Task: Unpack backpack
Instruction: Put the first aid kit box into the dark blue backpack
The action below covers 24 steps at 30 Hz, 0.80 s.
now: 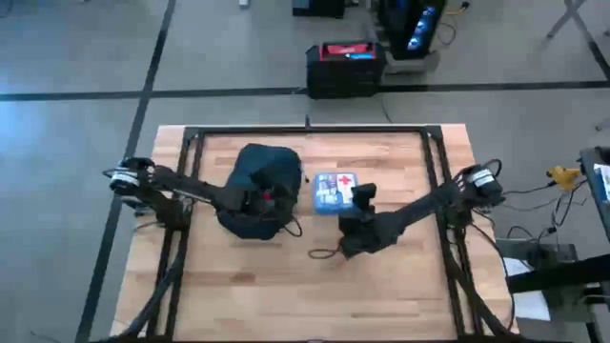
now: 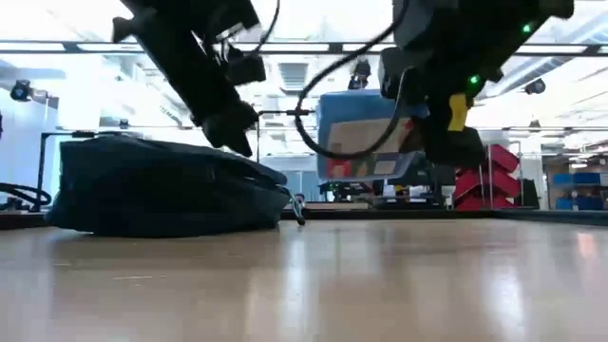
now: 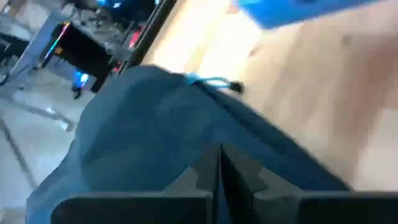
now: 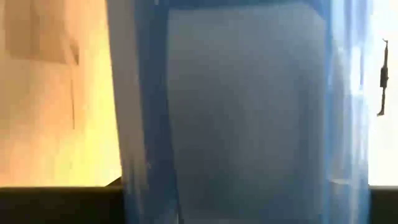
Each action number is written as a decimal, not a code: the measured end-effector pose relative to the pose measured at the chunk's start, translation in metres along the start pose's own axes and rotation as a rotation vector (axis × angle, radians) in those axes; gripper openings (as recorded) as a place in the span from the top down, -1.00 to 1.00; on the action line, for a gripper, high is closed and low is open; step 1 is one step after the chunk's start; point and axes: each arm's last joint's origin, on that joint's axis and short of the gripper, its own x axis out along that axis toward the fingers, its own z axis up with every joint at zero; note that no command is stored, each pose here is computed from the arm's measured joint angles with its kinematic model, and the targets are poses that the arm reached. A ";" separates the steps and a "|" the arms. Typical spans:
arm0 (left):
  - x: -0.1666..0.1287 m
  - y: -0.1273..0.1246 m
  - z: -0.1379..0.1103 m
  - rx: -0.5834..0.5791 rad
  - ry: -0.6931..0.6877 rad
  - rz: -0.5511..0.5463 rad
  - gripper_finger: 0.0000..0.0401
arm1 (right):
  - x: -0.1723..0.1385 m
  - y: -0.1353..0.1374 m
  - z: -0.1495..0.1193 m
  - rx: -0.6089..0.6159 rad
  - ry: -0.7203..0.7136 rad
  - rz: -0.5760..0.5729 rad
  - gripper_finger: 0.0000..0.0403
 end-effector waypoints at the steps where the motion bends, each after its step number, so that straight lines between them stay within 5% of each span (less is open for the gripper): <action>1: -0.005 -0.001 0.001 0.003 -0.010 -0.022 1.00 | 0.000 0.000 -0.003 0.006 0.001 0.002 0.34; 7: -0.012 -0.004 0.008 -0.063 -0.072 -0.091 0.89 | -0.002 -0.003 -0.008 0.064 -0.023 0.008 0.34; 13: 0.002 -0.010 0.010 -0.111 -0.053 -0.203 0.40 | -0.001 -0.002 -0.007 0.088 -0.035 0.011 0.34; 19: 0.029 -0.011 0.002 -0.108 0.016 -0.129 -0.13 | -0.001 -0.001 -0.006 0.096 -0.039 0.015 0.34; 24: 0.050 -0.005 -0.009 -0.112 0.103 0.007 -0.34 | -0.001 -0.001 -0.006 0.098 -0.040 0.019 0.34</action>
